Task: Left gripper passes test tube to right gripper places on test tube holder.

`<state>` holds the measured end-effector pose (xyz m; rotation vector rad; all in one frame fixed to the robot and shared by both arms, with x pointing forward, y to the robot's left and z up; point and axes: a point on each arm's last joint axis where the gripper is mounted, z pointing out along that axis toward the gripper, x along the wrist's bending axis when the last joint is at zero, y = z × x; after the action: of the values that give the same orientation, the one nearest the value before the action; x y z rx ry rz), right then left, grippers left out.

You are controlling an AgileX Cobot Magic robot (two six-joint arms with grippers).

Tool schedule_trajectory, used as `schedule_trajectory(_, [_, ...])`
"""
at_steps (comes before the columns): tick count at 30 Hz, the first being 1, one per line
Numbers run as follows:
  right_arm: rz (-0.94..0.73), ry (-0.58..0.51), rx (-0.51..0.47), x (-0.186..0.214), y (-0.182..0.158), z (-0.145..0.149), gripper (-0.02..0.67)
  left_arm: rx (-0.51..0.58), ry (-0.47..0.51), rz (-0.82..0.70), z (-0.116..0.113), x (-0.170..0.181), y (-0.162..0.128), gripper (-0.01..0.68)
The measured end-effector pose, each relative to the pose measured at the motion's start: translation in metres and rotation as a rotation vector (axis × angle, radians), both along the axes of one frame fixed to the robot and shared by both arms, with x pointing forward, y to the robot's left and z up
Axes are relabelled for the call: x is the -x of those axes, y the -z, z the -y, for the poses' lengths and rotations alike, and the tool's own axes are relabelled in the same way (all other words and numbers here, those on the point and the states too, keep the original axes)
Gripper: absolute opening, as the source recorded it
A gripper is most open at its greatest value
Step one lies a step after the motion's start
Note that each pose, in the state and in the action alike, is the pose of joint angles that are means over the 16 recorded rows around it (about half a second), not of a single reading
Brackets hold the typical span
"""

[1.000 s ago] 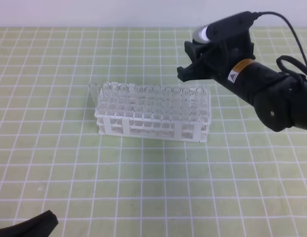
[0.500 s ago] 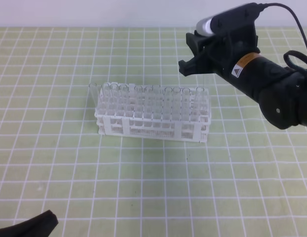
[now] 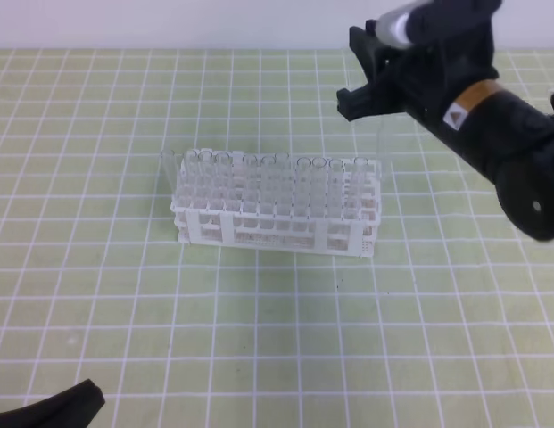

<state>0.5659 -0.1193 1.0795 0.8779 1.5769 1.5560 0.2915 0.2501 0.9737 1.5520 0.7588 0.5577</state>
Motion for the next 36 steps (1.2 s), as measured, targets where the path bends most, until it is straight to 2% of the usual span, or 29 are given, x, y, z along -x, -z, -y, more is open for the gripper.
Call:
schedule_trajectory(13, [0.170,0.056,-0.084,0.036,0.023,0.025,0.085,-0.003,0.000,0.000,0.000,0.000,0.000,-0.002])
schedule_trajectory(36, [0.332,0.030,-0.155,0.059,0.033,0.035,0.085,-0.008,-0.001,0.002,0.000,0.000,0.001,-0.003])
